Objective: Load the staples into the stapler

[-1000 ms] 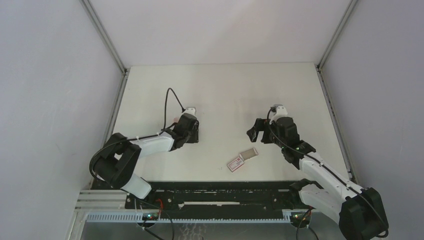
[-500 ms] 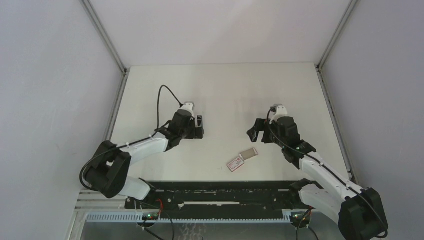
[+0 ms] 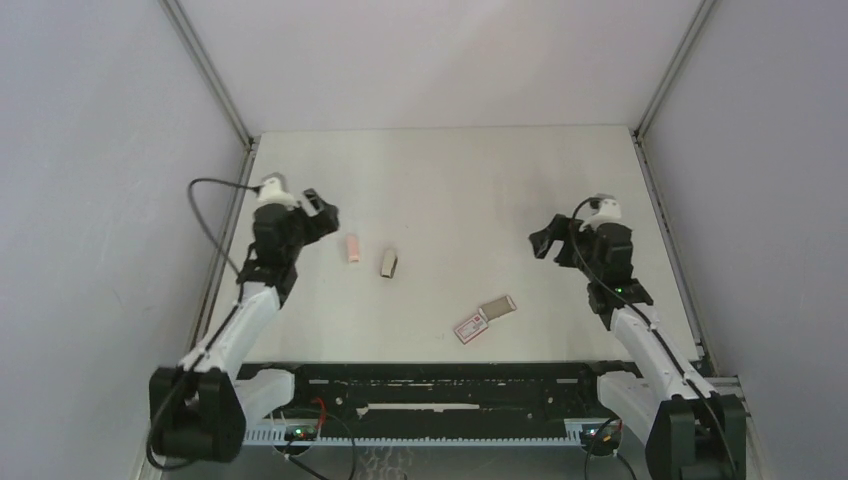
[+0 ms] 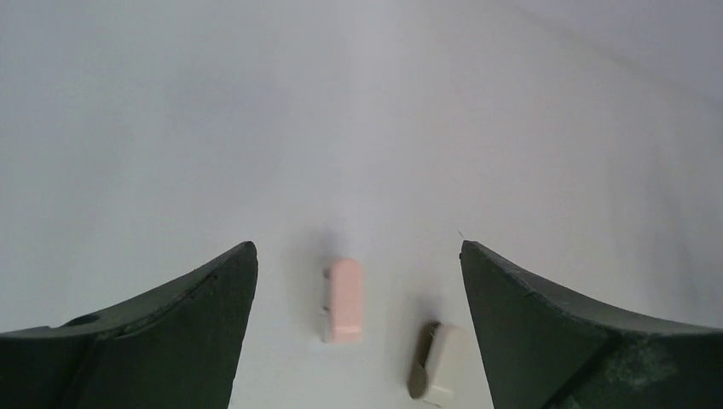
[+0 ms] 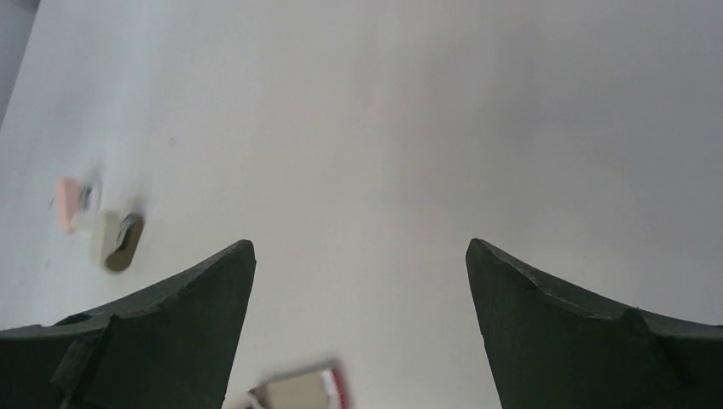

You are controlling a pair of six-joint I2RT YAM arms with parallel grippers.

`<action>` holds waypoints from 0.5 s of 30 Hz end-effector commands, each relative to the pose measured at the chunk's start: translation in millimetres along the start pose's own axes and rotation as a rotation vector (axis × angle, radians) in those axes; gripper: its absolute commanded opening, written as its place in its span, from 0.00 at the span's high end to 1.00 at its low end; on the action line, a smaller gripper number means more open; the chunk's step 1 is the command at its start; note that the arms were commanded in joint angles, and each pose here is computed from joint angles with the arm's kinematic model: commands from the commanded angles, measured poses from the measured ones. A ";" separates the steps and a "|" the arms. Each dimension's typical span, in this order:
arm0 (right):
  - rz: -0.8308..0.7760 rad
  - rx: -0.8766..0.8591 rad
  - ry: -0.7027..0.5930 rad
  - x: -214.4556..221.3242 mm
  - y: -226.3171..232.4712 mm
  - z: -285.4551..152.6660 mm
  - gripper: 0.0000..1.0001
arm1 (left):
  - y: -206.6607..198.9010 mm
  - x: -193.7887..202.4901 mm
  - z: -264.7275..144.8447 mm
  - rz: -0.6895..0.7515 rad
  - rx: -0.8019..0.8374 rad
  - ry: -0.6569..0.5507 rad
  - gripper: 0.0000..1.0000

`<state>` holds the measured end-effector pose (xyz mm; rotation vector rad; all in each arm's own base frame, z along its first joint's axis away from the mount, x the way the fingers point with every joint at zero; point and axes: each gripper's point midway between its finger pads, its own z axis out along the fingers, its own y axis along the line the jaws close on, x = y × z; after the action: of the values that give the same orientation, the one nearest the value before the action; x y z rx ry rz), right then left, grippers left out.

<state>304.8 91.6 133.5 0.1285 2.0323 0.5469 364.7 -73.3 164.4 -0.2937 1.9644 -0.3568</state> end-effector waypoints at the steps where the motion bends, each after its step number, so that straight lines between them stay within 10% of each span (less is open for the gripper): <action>1: -0.066 0.150 -0.239 -64.1 -33.7 -19.4 0.07 | 64.3 -43.8 -38.5 -0.122 -0.124 -0.252 0.04; 6: -0.126 0.348 -0.412 -61.9 -82.7 -29.4 0.06 | 171.3 -25.8 -94.1 -0.130 -0.594 -0.470 0.00; 15: -0.204 0.493 -0.450 -46.2 -126.2 -9.4 0.07 | 182.2 -10.7 -65.5 -0.019 -0.596 -0.408 0.00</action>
<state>302.9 -20.0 52.9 0.3086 1.9384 -0.0303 285.6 97.0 109.1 -0.7602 1.7035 0.2305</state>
